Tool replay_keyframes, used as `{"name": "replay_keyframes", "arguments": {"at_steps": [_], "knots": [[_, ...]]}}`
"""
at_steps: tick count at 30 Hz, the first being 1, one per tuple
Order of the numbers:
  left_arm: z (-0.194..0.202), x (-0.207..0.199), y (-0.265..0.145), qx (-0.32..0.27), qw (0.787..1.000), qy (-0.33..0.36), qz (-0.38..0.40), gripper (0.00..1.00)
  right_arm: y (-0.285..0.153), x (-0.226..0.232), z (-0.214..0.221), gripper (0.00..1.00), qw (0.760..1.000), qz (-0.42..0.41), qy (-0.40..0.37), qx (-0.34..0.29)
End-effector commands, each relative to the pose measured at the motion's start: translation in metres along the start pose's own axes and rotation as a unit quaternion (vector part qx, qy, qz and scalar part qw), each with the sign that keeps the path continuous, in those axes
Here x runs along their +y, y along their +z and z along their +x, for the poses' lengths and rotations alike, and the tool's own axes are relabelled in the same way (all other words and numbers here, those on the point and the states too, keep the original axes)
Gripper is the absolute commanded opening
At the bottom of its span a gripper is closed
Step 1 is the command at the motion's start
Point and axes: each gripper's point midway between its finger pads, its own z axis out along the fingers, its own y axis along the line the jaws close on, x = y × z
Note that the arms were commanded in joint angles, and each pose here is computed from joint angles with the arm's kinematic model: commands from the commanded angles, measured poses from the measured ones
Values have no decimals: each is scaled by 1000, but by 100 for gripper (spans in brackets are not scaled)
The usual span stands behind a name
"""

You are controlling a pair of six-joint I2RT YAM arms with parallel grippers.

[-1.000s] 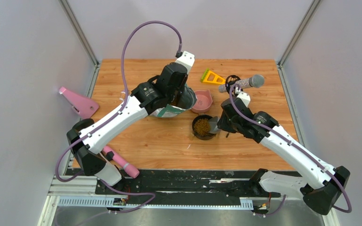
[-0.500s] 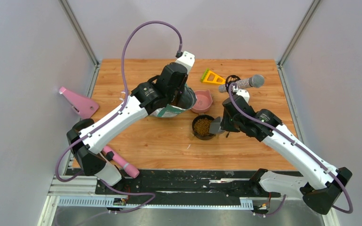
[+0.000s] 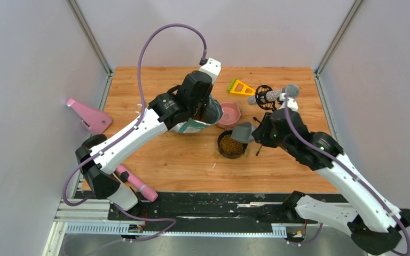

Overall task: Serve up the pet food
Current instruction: Pour the pet food into the pet food bowl, then collect the pet food from the pet food bag.

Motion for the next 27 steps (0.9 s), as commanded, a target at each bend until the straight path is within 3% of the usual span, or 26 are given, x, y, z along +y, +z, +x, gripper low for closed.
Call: {"name": "replay_keyframes", "arguments": {"at_steps": [1,7,12,19,27], "knots": [[-21,10,-11,-35,999,-30,0,0,-70,35,-57,0,980,-142,90,-110],[-28,3,-8,-42,999,-27,18,0,-132,52,-68,0,953,-249,121,-126],[-33,-5,-7,-48,998,-25,36,0,-144,74,-66,0,944,-295,120,-90],[-37,-14,-5,-50,997,-27,58,0,-111,85,-82,0,958,-242,128,-85],[-40,-29,-10,-59,993,-37,99,0,-52,108,-76,0,974,-176,139,-14]]}}
